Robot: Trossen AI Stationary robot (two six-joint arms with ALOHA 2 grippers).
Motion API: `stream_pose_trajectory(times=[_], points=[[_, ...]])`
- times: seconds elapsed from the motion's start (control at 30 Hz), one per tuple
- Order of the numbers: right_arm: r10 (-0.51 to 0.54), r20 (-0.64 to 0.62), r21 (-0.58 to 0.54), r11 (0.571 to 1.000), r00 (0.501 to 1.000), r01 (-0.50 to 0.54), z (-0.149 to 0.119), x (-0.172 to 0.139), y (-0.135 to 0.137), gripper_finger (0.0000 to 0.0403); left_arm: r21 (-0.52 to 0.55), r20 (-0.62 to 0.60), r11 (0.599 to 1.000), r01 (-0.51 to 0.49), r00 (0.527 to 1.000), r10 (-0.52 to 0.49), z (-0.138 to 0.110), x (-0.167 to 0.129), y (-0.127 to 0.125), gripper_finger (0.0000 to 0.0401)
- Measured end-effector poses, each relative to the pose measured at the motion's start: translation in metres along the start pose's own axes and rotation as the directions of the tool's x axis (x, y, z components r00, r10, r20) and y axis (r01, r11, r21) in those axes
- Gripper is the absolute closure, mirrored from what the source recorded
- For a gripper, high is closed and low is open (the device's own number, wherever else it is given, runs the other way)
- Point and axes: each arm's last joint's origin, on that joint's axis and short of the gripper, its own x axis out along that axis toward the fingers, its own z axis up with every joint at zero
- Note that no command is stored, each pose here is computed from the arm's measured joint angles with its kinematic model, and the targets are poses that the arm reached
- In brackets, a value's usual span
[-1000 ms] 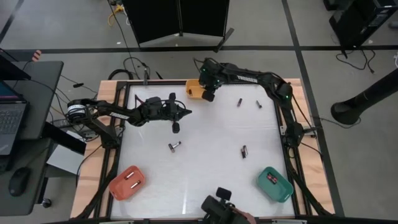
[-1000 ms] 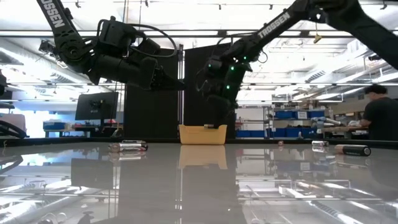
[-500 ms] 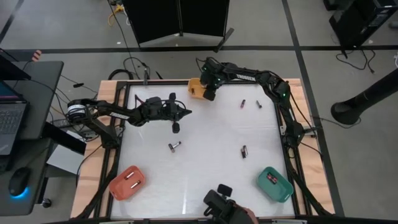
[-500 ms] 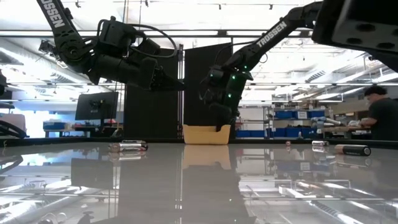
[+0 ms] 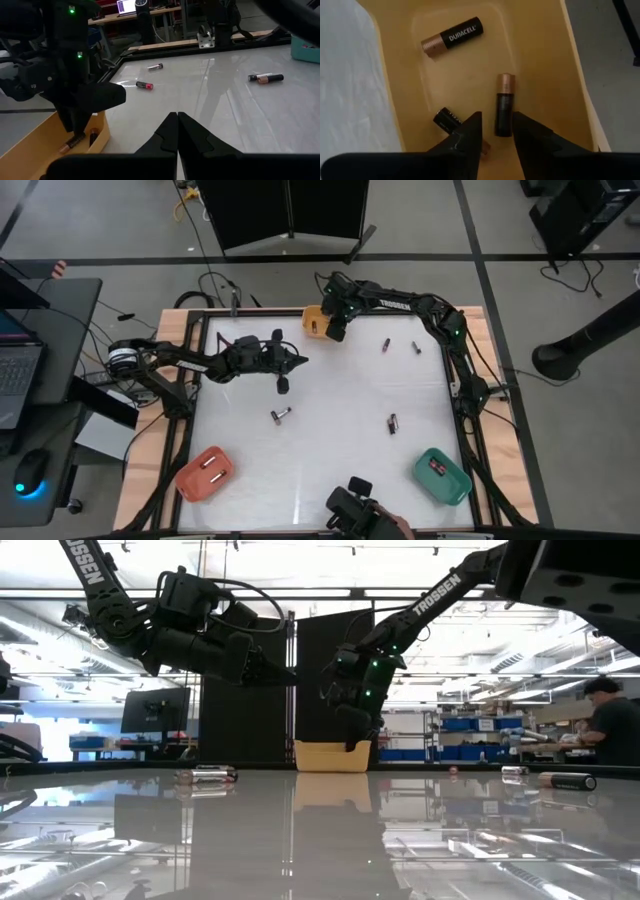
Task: Sort batteries
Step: Put the black-brown battery into the yellow bin, then put the silver battery into the orange bin
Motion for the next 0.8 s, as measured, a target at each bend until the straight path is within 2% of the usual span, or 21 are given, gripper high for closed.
stream_pose_trajectory(times=[0.13,0.2,0.3,0.4,0.47,0.6,0.8], points=[[0.002,-0.006,-0.036,0.999,1.000,-0.002,0.001,-0.008,0.004,0.0267,0.000,0.000,1.000,-0.003,1.000,0.003,0.000,0.000,0.001,0.0391],[-0.006,-0.009,-0.061,0.998,1.000,0.006,0.002,-0.018,0.008,0.0274,0.000,0.000,1.000,-0.004,1.000,0.004,0.000,0.000,0.001,0.0391],[-0.033,0.013,-0.089,0.995,0.999,0.034,0.007,-0.041,0.015,0.0312,0.004,0.002,1.000,-0.004,1.000,0.004,0.000,0.000,0.001,0.0391],[-0.039,0.055,-0.123,0.991,0.998,0.046,0.008,-0.064,0.022,0.0376,0.032,-0.001,0.999,-0.003,1.000,0.003,0.000,0.000,0.001,0.0391],[-0.045,0.086,-0.128,0.990,0.995,0.056,0.006,-0.076,0.025,0.0391,0.048,-0.001,0.999,-0.003,1.000,0.003,0.001,-0.001,0.001,0.0391],[-0.056,0.148,-0.102,0.992,0.987,0.071,-0.009,-0.094,0.031,0.0390,0.057,-0.045,0.998,0.014,0.999,-0.011,0.008,-0.003,0.002,0.0391],[-0.056,0.307,-0.051,0.996,0.950,0.075,-0.047,-0.108,0.047,0.0394,0.103,-0.185,0.991,0.090,0.980,-0.070,0.029,-0.003,0.006,0.0391]])
